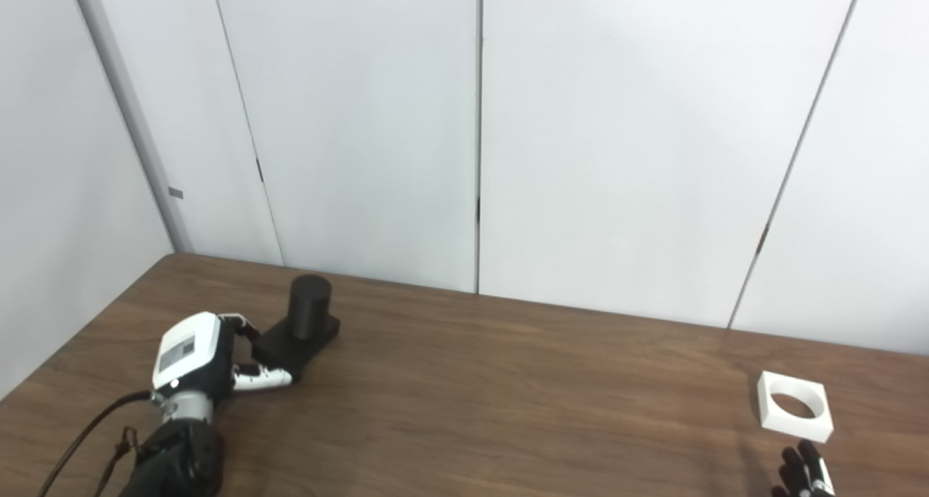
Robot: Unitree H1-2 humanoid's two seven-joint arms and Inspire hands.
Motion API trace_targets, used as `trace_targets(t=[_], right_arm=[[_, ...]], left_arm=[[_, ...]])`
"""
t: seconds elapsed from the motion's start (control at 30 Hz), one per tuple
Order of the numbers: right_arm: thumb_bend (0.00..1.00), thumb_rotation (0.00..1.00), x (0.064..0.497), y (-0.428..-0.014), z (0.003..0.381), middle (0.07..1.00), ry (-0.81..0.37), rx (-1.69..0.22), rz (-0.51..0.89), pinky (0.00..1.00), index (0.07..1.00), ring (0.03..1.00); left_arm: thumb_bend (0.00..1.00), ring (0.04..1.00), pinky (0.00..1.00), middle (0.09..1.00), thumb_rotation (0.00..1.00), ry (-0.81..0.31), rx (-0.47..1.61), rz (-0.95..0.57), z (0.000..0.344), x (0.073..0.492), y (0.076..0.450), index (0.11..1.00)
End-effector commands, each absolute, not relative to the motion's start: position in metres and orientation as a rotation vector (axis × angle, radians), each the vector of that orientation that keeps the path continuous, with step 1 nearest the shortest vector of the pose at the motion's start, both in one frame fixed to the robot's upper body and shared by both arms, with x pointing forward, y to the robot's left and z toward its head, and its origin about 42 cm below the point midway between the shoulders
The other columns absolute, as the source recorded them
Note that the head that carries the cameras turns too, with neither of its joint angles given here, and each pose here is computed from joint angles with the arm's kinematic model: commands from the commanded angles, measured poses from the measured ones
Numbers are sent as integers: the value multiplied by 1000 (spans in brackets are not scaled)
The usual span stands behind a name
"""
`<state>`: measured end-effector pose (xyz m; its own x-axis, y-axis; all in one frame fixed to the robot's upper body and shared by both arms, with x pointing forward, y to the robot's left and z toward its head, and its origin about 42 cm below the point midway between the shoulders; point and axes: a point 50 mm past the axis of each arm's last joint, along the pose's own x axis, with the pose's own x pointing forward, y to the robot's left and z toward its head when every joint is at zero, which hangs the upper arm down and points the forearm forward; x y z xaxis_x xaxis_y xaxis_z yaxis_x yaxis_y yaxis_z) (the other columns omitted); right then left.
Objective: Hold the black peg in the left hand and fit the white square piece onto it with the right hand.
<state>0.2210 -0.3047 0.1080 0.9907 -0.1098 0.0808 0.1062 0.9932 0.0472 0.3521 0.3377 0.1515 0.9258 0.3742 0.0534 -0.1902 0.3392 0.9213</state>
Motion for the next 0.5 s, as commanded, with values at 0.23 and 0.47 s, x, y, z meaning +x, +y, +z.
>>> trace_targets(t=[0.23,0.47], right_arm=[[504,1000,207,-296,101,977,-41,68,-110,1000,1000,1000],[506,1000,206,-293,106,972,-54,62,-109,1000,1000,1000]], left_arm=[[488,824,735,768,56,13,1083,172,169,326,312,490],[489,823,734,779,53,-54,1049,-25,164,307,298,489]])
